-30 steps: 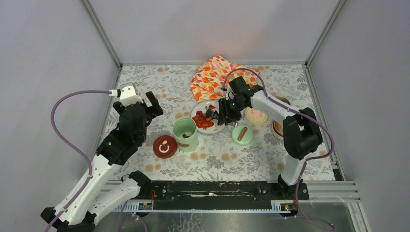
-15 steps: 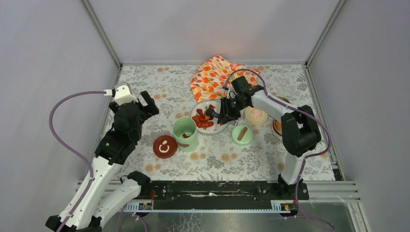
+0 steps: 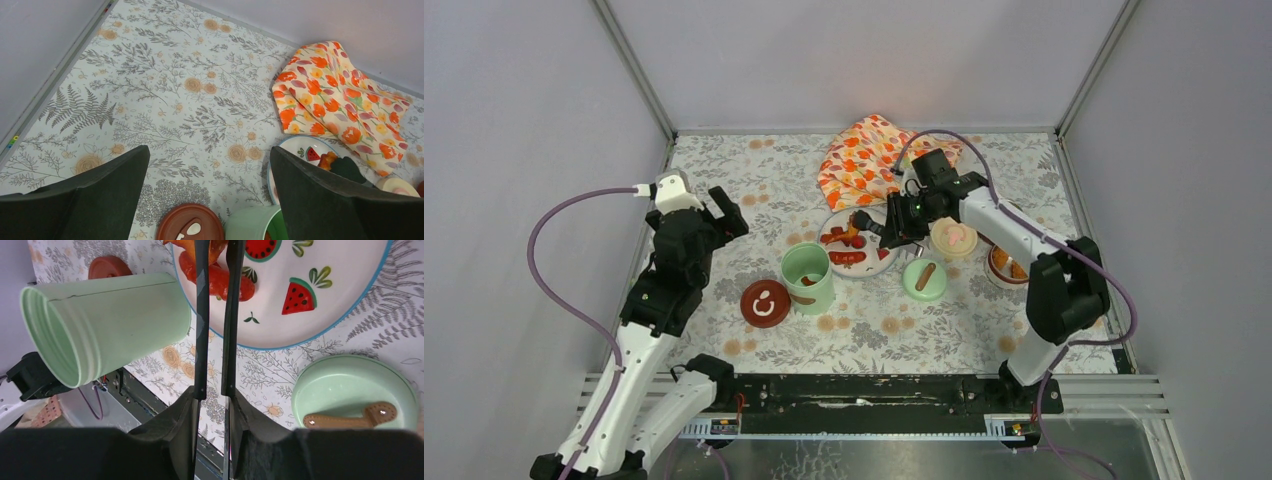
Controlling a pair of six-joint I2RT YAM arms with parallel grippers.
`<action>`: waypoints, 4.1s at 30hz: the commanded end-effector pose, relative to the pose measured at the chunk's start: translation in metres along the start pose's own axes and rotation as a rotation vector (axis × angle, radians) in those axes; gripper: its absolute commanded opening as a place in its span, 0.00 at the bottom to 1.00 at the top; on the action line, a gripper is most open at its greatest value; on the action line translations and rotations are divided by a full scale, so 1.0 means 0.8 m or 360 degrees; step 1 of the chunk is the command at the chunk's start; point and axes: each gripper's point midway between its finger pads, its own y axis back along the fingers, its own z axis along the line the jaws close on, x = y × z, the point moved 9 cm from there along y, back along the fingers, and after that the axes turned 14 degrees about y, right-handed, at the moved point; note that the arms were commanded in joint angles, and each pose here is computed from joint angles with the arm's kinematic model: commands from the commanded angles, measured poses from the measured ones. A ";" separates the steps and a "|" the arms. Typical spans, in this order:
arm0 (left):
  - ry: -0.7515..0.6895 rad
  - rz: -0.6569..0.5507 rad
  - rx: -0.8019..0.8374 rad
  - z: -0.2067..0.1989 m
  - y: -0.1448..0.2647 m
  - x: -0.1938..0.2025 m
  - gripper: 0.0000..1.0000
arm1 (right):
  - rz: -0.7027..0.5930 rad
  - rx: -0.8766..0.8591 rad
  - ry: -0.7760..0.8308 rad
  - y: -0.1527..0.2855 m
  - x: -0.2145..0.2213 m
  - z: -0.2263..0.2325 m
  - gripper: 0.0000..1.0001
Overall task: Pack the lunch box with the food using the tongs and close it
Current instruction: Pick up the fake food at the center of the board, then place the fake food in the packing box.
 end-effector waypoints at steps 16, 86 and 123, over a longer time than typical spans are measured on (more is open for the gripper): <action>0.0066 -0.0009 0.0061 -0.004 -0.011 -0.004 0.98 | -0.0398 -0.0044 0.0333 0.116 -0.016 0.072 0.15; 0.0092 -0.0001 0.0016 0.004 -0.019 -0.005 0.98 | -0.0282 0.0140 0.0900 0.109 0.044 0.172 0.21; 0.0103 0.0010 0.0019 0.006 -0.021 -0.005 0.98 | -0.0262 -0.0014 0.0975 0.100 0.045 0.178 0.43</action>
